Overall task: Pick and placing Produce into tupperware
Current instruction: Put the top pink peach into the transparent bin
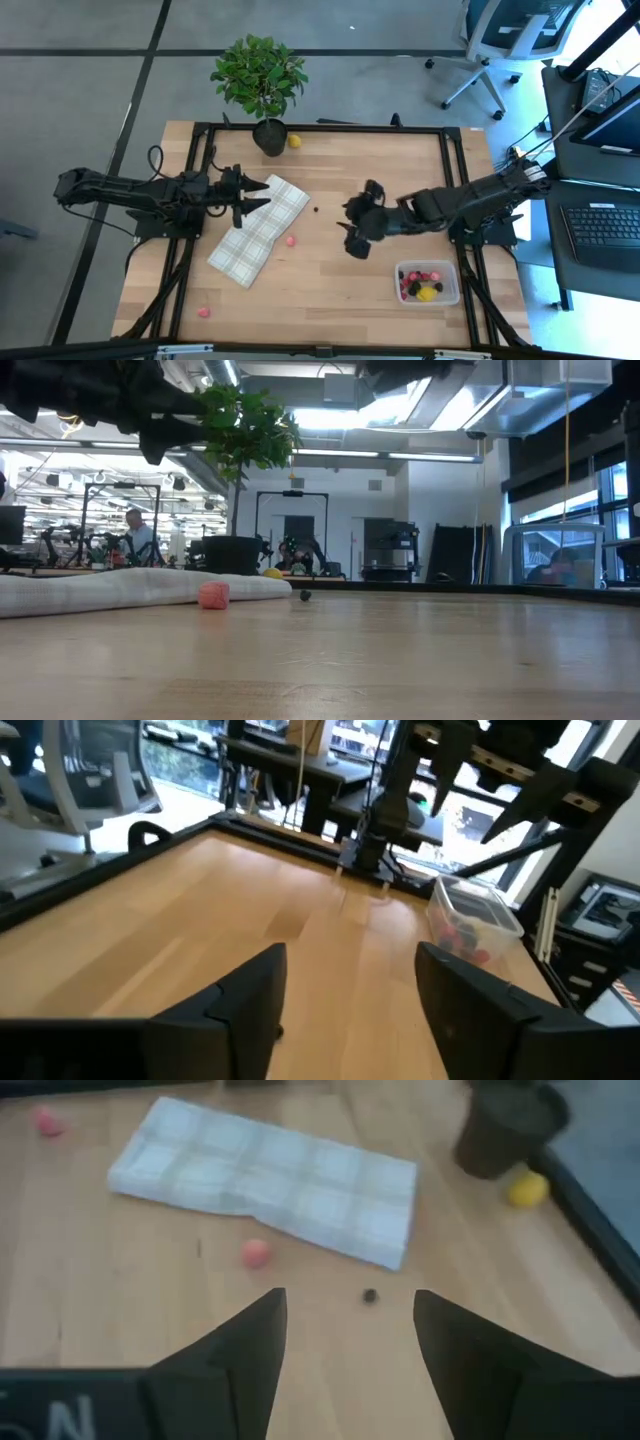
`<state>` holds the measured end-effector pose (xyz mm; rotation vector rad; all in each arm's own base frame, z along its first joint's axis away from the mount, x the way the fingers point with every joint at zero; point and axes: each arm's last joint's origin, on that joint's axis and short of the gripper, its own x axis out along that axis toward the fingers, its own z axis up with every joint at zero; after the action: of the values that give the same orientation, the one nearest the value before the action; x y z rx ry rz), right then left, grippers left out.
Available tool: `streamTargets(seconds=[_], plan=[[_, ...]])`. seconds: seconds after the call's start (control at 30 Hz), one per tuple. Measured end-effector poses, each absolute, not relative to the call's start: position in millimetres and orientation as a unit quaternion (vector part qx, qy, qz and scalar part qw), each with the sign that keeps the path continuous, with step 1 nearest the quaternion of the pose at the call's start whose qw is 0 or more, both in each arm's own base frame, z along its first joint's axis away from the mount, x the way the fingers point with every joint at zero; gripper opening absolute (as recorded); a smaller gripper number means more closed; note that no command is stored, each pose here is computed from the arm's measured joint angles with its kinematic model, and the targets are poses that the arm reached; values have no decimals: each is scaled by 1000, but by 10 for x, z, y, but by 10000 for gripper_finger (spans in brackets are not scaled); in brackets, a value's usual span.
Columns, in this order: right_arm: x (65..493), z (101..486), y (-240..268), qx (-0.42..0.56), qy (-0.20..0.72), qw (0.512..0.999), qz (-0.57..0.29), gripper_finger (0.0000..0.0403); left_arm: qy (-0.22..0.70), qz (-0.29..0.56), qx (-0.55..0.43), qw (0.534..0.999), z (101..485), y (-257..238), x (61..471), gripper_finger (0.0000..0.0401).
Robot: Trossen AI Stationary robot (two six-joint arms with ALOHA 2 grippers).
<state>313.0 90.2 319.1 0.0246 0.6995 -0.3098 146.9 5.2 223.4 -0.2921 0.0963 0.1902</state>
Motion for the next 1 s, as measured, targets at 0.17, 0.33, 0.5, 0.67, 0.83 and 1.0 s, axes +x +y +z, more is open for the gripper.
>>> streamTargets(seconds=[0.17, 0.33, 0.5, 0.67, 0.83, 1.0], plan=[[3230, 2970, 742, 39, 315, 942, -105, 221, 53, 91, -146, 984, 2223, 49, 1479, 235], [3294, 2695, 667, 39, 245, 965, -81, 221, 53, 91, -145, 984, 2223, 49, 1479, 234], [3278, 2456, 560, 77, 164, 981, -69, 221, 63, 90, -119, 987, 2203, 49, 1497, 232], [3216, 2279, 431, 159, 130, 974, -92, 221, 102, 67, -103, 987, 2108, 34, 1578, 232], [3186, 2192, 345, 175, 138, 969, -110, 221, 165, 12, -57, 985, 1947, -38, 1688, 221], [3203, 2217, 289, 184, 131, 967, -119, 221, 227, -23, 16, 974, 1839, -130, 1824, 212]])
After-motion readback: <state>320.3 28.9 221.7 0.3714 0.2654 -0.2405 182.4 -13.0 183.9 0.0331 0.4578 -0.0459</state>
